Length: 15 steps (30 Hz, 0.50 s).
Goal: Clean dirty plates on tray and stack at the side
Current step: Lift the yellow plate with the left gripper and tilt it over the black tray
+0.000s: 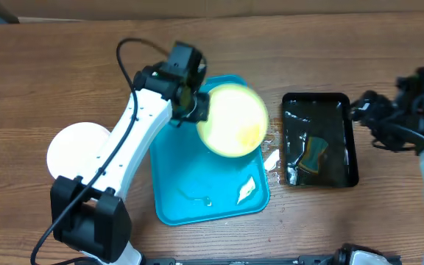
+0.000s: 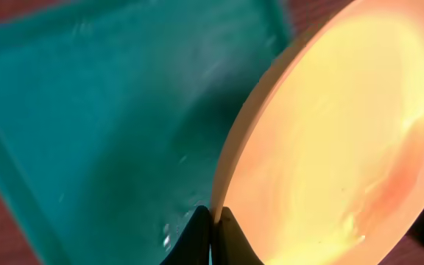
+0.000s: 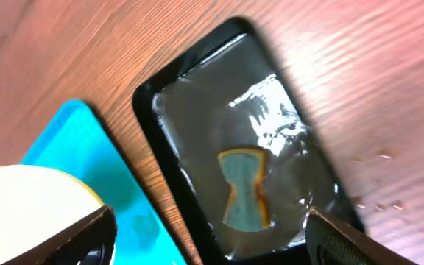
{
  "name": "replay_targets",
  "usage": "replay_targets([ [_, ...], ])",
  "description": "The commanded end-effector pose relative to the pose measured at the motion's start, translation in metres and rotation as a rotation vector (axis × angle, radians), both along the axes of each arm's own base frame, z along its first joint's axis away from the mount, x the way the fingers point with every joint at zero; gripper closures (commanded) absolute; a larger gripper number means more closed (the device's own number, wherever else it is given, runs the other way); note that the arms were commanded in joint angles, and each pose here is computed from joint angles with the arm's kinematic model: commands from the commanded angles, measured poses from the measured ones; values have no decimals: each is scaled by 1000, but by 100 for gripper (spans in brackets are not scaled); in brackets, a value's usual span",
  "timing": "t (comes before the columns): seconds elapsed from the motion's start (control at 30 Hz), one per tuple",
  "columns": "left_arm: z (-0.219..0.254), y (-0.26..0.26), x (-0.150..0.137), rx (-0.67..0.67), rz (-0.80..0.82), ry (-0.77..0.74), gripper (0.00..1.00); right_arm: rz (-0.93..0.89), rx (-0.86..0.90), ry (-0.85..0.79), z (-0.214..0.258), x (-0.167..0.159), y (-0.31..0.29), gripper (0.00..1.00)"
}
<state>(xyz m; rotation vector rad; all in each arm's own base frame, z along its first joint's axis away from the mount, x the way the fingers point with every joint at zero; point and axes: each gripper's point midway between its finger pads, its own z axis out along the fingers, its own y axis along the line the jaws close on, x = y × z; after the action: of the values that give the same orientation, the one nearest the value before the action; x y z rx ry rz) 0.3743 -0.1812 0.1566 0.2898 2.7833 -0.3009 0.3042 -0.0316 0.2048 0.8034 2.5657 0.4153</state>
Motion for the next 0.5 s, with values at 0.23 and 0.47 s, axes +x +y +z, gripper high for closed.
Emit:
replay_targets([
  [0.23, 50, -113, 27, -15, -86, -402, 96, -49, 20, 39, -4, -13, -20, 16],
  [0.47, 52, -150, 30, 227, -142, -652, 96, -52, 27, 59, -6, -17, -18, 16],
])
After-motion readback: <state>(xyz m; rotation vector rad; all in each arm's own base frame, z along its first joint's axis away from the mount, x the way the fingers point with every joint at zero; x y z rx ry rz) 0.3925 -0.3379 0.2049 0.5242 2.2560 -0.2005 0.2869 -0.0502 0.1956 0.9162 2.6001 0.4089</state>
